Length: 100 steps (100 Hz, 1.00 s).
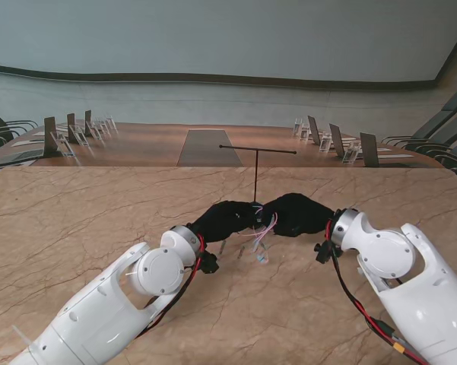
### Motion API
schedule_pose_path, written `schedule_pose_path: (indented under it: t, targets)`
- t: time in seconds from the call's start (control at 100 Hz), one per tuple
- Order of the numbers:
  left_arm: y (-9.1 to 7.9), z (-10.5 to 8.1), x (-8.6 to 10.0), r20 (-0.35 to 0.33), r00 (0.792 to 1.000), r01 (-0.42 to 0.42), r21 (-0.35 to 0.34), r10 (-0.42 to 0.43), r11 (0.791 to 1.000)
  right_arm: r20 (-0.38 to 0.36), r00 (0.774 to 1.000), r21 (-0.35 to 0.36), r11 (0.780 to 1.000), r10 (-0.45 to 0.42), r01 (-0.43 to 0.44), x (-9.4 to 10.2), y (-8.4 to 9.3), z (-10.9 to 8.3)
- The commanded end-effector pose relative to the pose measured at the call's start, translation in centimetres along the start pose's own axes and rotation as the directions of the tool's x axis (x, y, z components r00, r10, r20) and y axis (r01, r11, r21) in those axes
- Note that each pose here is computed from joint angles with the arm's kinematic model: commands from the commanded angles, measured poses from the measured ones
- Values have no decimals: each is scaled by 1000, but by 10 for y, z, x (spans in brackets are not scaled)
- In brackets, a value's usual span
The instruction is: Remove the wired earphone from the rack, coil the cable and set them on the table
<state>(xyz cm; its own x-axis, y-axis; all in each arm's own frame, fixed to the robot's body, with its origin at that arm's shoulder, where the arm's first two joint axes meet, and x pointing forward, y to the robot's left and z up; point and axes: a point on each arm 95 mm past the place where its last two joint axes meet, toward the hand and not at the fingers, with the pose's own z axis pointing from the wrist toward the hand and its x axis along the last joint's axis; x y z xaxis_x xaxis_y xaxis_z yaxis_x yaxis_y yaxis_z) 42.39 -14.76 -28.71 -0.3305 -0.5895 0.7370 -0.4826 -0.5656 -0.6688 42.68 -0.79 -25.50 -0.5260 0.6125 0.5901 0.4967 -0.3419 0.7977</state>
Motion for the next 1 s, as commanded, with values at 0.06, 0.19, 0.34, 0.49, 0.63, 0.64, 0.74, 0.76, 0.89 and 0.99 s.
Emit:
schedule_pose_path:
  t: [0.06, 0.19, 0.34, 0.49, 0.63, 0.64, 0.74, 0.76, 0.89, 0.99]
  targets:
    - [5, -1, 1, -17, 999, -28, -4, 28, 1000, -21, 1000, -6, 1000, -3, 3, 5, 0, 2]
    - [5, -2, -1, -23, 1000, -8, 18, 8, 1000, -10, 1000, -5, 1000, -2, 2, 4, -3, 0]
    - [7, -2, 0, -16, 999, 38, 15, -38, 999, 0, 1000, 2, 1000, 4, -4, 2, -6, 0]
    - [9, -1, 3, -23, 999, 48, 12, -48, 999, -4, 1000, 9, 1000, 10, -10, 3, -9, 3]
    - [11, -1, 7, -32, 998, 54, -7, -54, 999, -14, 1000, 5, 1000, 16, -16, 3, -9, 5]
    - [11, -1, 7, -33, 998, 53, -8, -53, 999, -14, 1000, 5, 1000, 16, -16, 3, -9, 5]
    - [12, 0, 8, -38, 998, 48, -15, -49, 999, -13, 1000, 9, 1000, 17, -17, 3, -10, 5]
    - [12, 0, 8, -38, 998, 48, -16, -49, 999, -13, 1000, 9, 1000, 17, -17, 3, -10, 5]
    - [11, 0, 7, -36, 999, 14, -3, -14, 1000, -12, 1000, 11, 1000, 18, -17, 4, -11, 5]
    - [10, 0, 7, -43, 999, 32, 16, -32, 999, -9, 1000, 13, 1000, 15, -15, 4, -11, 4]
